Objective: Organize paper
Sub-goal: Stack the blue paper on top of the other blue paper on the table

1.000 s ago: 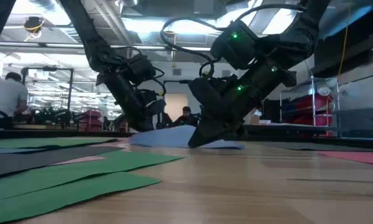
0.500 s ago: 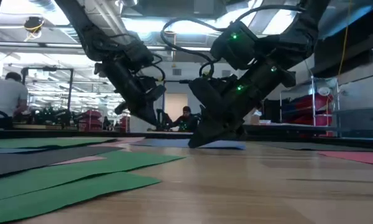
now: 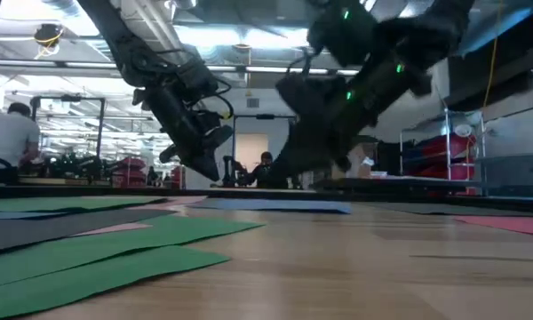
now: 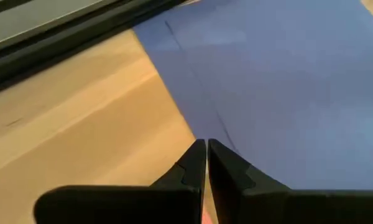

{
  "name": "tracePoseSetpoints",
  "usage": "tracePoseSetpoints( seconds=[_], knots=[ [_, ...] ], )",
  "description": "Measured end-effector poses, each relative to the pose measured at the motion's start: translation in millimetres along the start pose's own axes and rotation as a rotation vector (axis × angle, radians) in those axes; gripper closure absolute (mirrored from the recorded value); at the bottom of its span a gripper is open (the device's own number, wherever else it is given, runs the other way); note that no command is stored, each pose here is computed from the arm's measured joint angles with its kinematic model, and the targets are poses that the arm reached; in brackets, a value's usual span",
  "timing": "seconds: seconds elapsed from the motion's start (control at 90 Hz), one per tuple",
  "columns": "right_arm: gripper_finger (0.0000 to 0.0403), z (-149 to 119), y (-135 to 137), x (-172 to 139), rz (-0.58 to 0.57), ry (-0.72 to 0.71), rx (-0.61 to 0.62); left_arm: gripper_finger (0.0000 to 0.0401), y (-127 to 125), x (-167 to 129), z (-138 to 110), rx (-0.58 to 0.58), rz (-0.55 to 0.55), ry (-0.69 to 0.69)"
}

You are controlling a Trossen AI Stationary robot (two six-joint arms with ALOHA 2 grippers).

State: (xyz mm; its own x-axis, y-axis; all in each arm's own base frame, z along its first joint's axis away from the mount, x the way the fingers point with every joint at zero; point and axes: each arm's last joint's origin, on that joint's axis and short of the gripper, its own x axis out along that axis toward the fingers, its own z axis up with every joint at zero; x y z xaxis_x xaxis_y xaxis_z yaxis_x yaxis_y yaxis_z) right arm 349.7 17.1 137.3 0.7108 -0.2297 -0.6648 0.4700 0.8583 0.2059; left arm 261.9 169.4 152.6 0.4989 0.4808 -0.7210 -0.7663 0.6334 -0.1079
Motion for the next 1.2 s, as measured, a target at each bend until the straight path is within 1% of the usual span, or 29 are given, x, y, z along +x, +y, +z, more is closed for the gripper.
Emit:
tracePoseSetpoints(
  seconds=[0.1, 0.211, 0.3, 0.433, 0.611, 0.756, 0.989, 1.2],
  knots=[
    [0.0403, -2, -12, -13, -0.166, 0.051, -0.006, 0.0401, 1, 1, -1, -0.002, 0.005, 0.005],
    [0.0403, -4, -27, -20, -0.280, 0.123, 0.047, 0.0401, 2, 4, -3, 0.000, 0.009, 0.021],
    [0.0403, -8, -38, -19, -0.348, 0.181, 0.068, 0.0401, 2, 7, -5, -0.003, 0.012, 0.030],
    [0.0403, -10, -50, -17, -0.451, 0.195, 0.097, 0.0401, 2, 9, -7, -0.001, 0.015, 0.044],
    [0.0403, -10, -64, -20, -0.560, 0.208, 0.146, 0.0401, 1, 9, -7, -0.004, 0.013, 0.038],
    [0.0403, -15, -77, -18, -0.590, 0.202, 0.190, 0.0401, 1, 9, -7, -0.004, 0.012, 0.036],
    [0.0403, -22, -94, -11, -0.526, 0.156, 0.280, 0.0401, 1, 9, -6, -0.005, 0.012, 0.033],
    [0.0403, -20, -103, -9, -0.518, 0.135, 0.296, 0.0401, 1, 9, -6, -0.005, 0.010, 0.031]
  ],
)
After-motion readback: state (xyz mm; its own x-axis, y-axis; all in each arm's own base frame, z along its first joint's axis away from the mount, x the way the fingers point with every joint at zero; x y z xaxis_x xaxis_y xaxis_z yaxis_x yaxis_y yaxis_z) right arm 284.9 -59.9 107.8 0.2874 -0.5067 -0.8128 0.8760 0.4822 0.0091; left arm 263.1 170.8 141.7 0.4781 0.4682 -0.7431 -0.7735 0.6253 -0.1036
